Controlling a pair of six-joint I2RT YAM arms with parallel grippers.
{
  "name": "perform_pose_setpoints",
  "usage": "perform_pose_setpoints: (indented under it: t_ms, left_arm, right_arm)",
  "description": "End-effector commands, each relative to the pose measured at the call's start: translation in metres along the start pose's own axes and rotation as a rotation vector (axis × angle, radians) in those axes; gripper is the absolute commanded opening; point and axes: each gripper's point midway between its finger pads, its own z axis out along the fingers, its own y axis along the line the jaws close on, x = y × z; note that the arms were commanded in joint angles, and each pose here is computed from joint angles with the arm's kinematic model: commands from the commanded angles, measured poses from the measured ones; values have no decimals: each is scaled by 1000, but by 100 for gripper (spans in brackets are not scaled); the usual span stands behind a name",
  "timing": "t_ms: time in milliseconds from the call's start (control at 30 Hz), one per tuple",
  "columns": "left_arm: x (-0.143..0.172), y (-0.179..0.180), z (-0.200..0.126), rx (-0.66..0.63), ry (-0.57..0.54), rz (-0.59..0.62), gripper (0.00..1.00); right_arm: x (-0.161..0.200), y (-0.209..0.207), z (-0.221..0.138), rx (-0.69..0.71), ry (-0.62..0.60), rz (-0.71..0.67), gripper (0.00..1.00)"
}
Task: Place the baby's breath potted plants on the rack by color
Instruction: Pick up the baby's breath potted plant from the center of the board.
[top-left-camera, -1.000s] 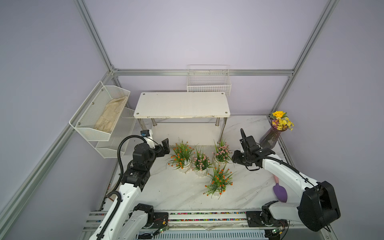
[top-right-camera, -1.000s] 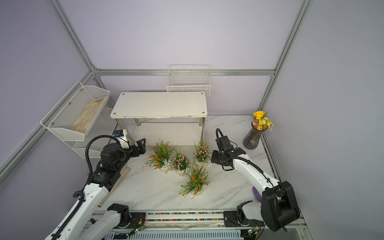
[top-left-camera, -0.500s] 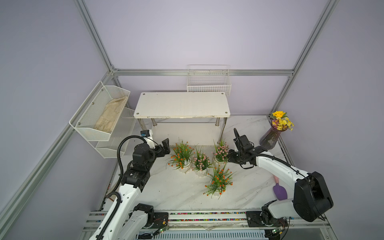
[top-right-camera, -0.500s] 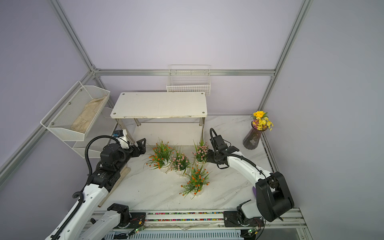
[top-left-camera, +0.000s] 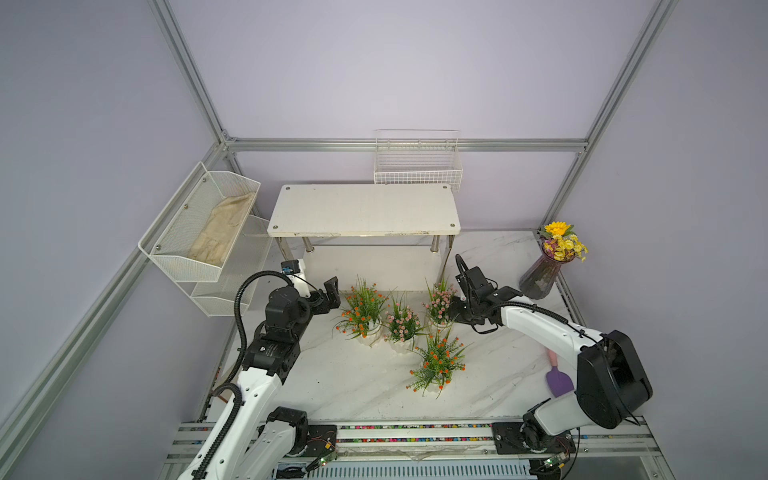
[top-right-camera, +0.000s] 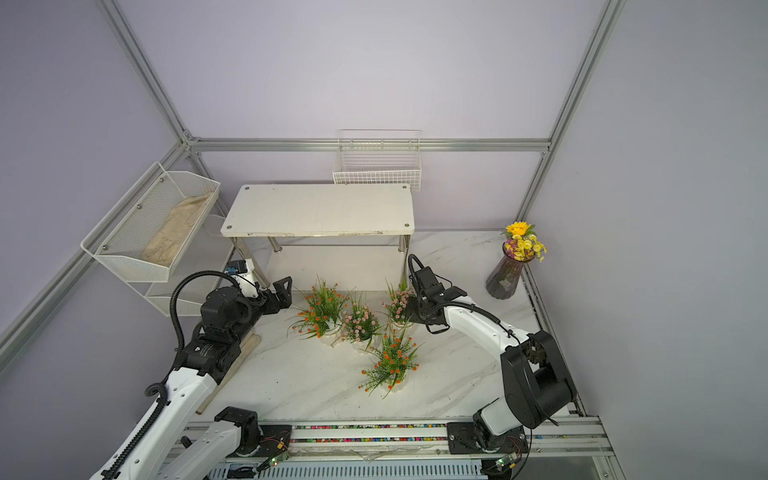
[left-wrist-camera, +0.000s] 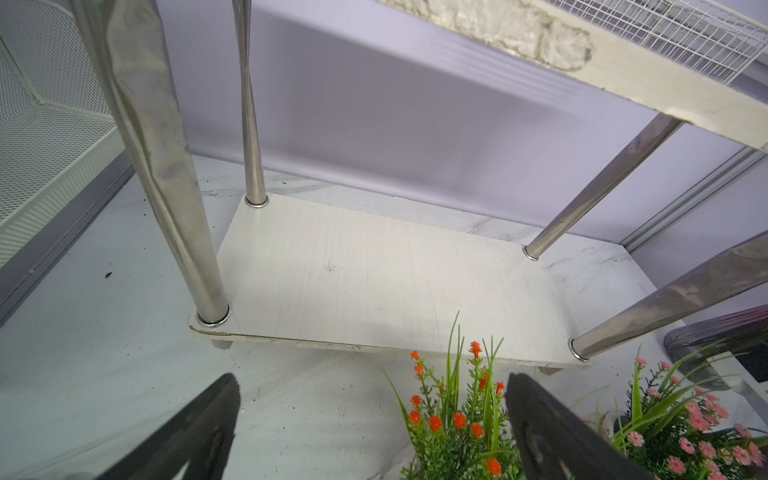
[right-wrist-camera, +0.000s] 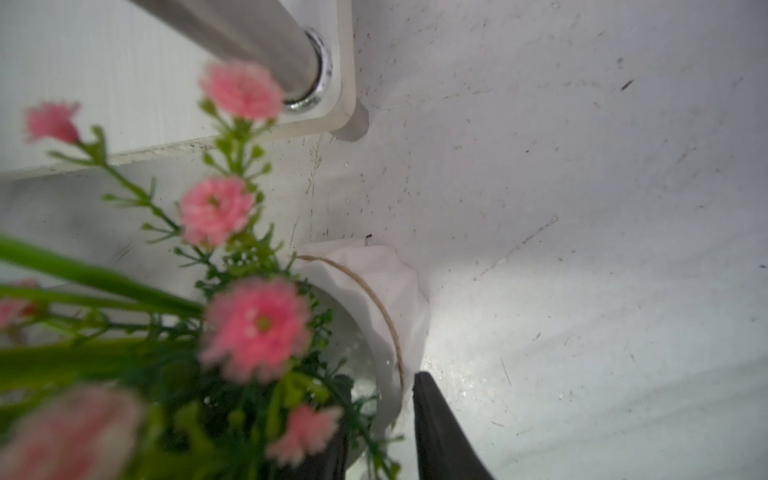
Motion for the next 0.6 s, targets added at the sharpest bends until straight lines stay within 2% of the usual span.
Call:
perform_pose_setpoints:
  t_ms: [0, 267, 467, 567]
  left_arm:
    - [-26, -10, -8, 27, -71, -21, 100]
    - [-27, -9, -10, 26, -80, -19, 100]
    - [-26, -9, -11, 27, -81, -19, 100]
    - [-27, -9, -11, 28, -81, -19, 100]
  right_arm:
    - [0, 0, 1, 38, 6, -1, 27]
    - [5, -8, 8, 91, 35, -4, 19]
    - [6, -8, 6, 94, 42, -17, 7]
    - [4, -5, 1, 82, 36, -26, 4]
